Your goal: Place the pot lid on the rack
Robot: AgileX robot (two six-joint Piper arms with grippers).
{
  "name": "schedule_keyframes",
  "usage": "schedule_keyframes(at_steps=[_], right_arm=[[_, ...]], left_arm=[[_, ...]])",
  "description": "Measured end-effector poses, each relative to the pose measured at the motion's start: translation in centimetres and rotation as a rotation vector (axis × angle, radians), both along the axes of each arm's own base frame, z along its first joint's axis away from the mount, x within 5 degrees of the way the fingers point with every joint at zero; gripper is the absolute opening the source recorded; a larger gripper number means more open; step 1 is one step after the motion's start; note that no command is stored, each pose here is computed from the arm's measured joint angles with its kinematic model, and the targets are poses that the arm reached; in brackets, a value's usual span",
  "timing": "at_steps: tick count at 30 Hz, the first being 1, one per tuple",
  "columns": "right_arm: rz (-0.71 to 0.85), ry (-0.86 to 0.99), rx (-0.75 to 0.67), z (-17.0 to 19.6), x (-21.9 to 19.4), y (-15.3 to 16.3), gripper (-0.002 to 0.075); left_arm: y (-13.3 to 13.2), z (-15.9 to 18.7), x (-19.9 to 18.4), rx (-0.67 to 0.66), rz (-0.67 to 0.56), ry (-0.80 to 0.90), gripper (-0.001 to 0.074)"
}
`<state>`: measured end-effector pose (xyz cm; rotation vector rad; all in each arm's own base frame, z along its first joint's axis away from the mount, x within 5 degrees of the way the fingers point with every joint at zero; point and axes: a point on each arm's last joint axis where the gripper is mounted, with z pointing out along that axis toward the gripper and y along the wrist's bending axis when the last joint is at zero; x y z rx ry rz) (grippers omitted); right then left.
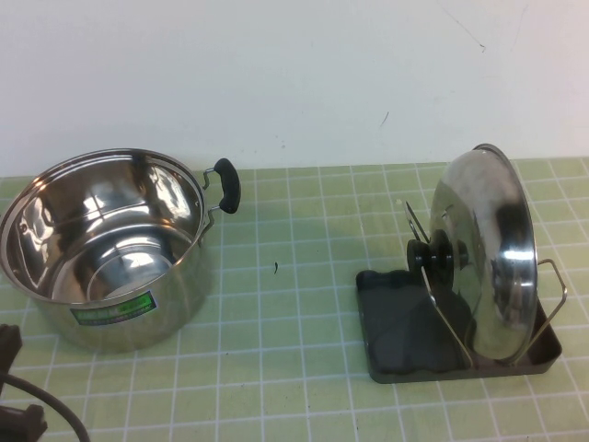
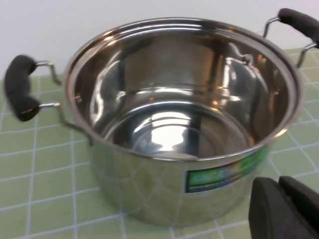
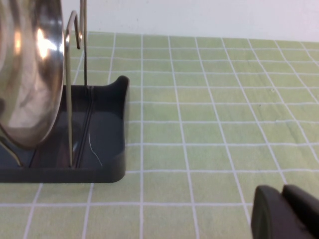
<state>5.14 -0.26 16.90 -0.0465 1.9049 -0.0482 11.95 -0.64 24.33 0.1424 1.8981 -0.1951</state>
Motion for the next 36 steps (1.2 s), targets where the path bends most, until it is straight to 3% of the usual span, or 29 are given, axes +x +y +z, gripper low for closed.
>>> schedule_keyframes(at_steps=[5,10,15,20,30,36], right_arm=[[0.0,0.0,0.0,0.0,0.0,0.0,0.0029],[0.0,0.001,0.0,0.0,0.0,0.0,0.0029],[0.0,0.001,0.0,0.0,0.0,0.0,0.0029],[0.0,0.001,0.0,0.0,0.0,0.0,0.0029],[0.0,0.001,-0.001,0.0,0.0,0.0,0.0029],[0.0,0.001,-0.001,0.0,0.0,0.0,0.0029]], left_arm=[[-1.4,0.1,-0.1,0.046,-0.099,-0.026,-0.0002],[-1.7,1.1,-0.8,0.115,-0.093,-0.129,-0.0002],[-2.1,2.0,-2.7,0.041,-0.107,-0.243,-0.0002],[-1.5,1.4,-4.2,-0.119,-0.012,-0.287,-0.0002],[-0.6,0.3,-4.6,-0.2,0.097,-0.304,-0.0002],[0.8,-1.1,-5.2,-0.179,0.245,-0.288,-0.0002]])
